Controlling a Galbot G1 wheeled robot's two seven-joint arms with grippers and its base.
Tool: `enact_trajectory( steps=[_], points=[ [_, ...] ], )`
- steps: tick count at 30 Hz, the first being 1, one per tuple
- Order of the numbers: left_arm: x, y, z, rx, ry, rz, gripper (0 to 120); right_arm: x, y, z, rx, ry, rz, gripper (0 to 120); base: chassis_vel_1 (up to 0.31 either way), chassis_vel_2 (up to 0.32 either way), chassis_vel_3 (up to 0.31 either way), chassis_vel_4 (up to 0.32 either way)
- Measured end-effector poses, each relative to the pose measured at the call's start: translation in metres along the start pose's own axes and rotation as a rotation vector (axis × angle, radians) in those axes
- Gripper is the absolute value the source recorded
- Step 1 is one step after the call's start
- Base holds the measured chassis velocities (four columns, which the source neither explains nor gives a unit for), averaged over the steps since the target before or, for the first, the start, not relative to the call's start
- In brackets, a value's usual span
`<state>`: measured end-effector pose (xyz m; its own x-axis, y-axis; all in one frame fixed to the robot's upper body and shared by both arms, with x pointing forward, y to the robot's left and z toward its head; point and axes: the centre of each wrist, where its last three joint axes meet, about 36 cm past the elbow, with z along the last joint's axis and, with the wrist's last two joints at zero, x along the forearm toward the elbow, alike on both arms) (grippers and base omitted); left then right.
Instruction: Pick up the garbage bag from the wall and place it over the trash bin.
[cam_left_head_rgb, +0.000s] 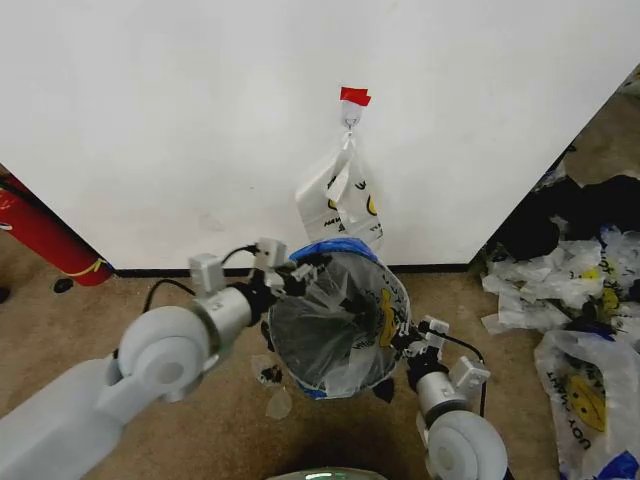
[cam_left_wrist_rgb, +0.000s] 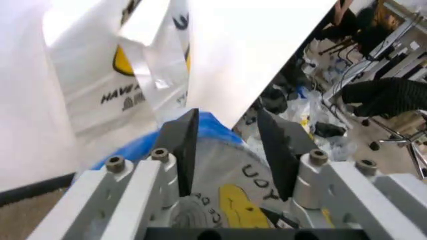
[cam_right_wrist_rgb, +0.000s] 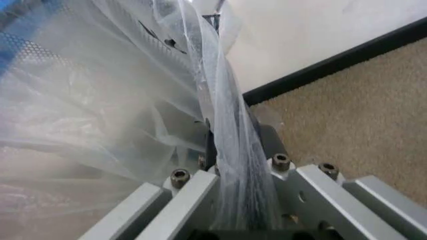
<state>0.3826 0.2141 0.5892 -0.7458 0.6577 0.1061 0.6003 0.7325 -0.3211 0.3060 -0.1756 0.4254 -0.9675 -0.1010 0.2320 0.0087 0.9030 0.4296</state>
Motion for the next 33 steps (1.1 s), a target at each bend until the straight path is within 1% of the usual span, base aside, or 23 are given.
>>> enact_trajectory(
  steps=[3,6,7,8,10,12,15,16,17,23,25,27,31,32,33],
  points=[
    [-0.004,0.010,0.000,-0.024,-0.004,-0.009,41,0.001,0.002,0.001,-0.002,0.002,-0.005,0,0.000,0.000,0.000,0.000],
    [-0.008,0.029,0.002,-0.055,0.008,-0.007,52,0.002,0.005,0.000,-0.001,0.005,-0.013,0,0.000,0.000,0.000,0.000],
    [-0.008,0.031,0.002,-0.057,0.010,-0.005,53,0.002,0.006,0.000,0.000,0.005,-0.015,0,0.000,0.000,0.000,0.000],
    [-0.010,0.037,0.003,-0.064,0.017,0.000,55,0.003,0.006,-0.001,0.002,0.006,-0.017,0,0.000,0.000,0.000,0.000],
    [-0.012,0.041,0.003,-0.069,0.021,-0.001,56,0.004,0.006,-0.001,0.003,0.006,-0.018,0,0.000,0.000,0.000,0.000],
    [-0.016,0.050,0.006,-0.076,0.032,-0.008,58,0.005,0.006,-0.002,0.004,0.006,-0.019,0,0.000,0.000,0.000,0.000],
    [-0.020,0.056,0.009,-0.074,0.036,-0.016,58,0.005,0.006,-0.002,0.004,0.007,-0.017,0,0.000,0.000,0.000,0.000],
    [-0.021,0.057,0.010,-0.074,0.039,-0.020,55,0.005,0.007,-0.002,0.005,0.009,-0.017,0,0.000,0.000,0.000,0.000],
    [-0.021,0.057,0.010,-0.074,0.039,-0.020,55,0.005,0.007,-0.002,0.005,0.009,-0.017,0,0.000,0.000,0.000,0.000],
    [-0.026,0.066,0.019,-0.099,0.062,-0.048,30,0.005,0.011,-0.003,-0.002,0.019,-0.016,0,0.000,0.000,0.000,0.000],
    [-0.026,0.067,0.019,-0.102,0.064,-0.049,30,0.005,0.011,-0.003,-0.002,0.021,-0.016,0,0.000,0.000,0.000,0.000],
    [-0.026,0.068,0.022,-0.113,0.072,-0.048,33,0.005,0.012,-0.003,-0.003,0.025,-0.015,0,0.000,0.000,0.000,0.000],
    [-0.028,0.069,0.023,-0.117,0.072,-0.047,32,0.005,0.012,-0.003,-0.003,0.028,-0.015,0,0.000,0.000,0.000,0.000],
    [-0.029,0.069,0.023,-0.121,0.069,-0.047,30,0.005,0.012,-0.004,-0.003,0.028,-0.016,0,0.000,0.000,0.000,0.000],
    [-0.030,0.069,0.023,-0.123,0.065,-0.048,25,0.005,0.012,-0.004,-0.003,0.027,-0.017,0,0.000,0.000,0.000,0.000]
  ],
)
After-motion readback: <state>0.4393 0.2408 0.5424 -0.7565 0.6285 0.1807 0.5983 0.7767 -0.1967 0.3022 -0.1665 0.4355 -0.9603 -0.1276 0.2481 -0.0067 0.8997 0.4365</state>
